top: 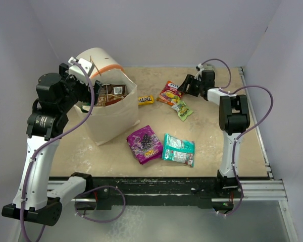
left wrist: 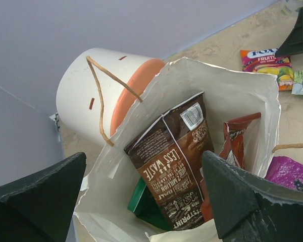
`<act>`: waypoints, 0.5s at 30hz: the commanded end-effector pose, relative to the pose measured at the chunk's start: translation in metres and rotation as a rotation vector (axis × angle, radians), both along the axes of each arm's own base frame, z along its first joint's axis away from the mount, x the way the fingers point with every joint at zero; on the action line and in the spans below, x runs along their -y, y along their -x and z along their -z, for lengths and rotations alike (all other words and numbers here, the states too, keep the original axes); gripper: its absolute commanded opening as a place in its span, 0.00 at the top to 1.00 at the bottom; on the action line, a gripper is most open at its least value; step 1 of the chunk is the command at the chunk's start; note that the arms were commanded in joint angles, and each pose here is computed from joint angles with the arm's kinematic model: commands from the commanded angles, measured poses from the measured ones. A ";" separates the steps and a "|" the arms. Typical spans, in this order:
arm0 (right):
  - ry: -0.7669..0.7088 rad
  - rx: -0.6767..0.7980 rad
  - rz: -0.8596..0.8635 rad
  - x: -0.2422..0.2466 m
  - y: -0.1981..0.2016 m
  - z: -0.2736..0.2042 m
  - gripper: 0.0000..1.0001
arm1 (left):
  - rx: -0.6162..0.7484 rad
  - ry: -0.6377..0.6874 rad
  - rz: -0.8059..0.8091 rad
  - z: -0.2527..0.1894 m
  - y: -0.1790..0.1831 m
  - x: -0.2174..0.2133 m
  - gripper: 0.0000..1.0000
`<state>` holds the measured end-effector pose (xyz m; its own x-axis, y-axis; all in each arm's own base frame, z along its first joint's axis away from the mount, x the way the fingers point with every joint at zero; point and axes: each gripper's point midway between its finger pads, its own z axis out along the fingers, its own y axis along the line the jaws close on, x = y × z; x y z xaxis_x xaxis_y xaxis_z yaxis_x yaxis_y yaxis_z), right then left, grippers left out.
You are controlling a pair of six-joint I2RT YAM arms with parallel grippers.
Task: Place the snacks into the paper bag
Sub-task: Pick up the snack from the center of the board.
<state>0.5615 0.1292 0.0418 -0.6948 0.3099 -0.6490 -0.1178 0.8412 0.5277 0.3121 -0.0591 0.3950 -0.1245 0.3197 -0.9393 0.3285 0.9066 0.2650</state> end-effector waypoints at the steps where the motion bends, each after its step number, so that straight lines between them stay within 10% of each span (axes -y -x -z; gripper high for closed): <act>1: -0.106 0.037 -0.045 -0.018 -0.012 -0.018 0.33 | 0.055 -0.007 0.002 -0.019 -0.001 -0.003 0.01; 15: -0.216 0.083 -0.068 -0.008 -0.015 -0.046 0.83 | 0.071 -0.004 -0.018 -0.024 0.002 -0.008 0.01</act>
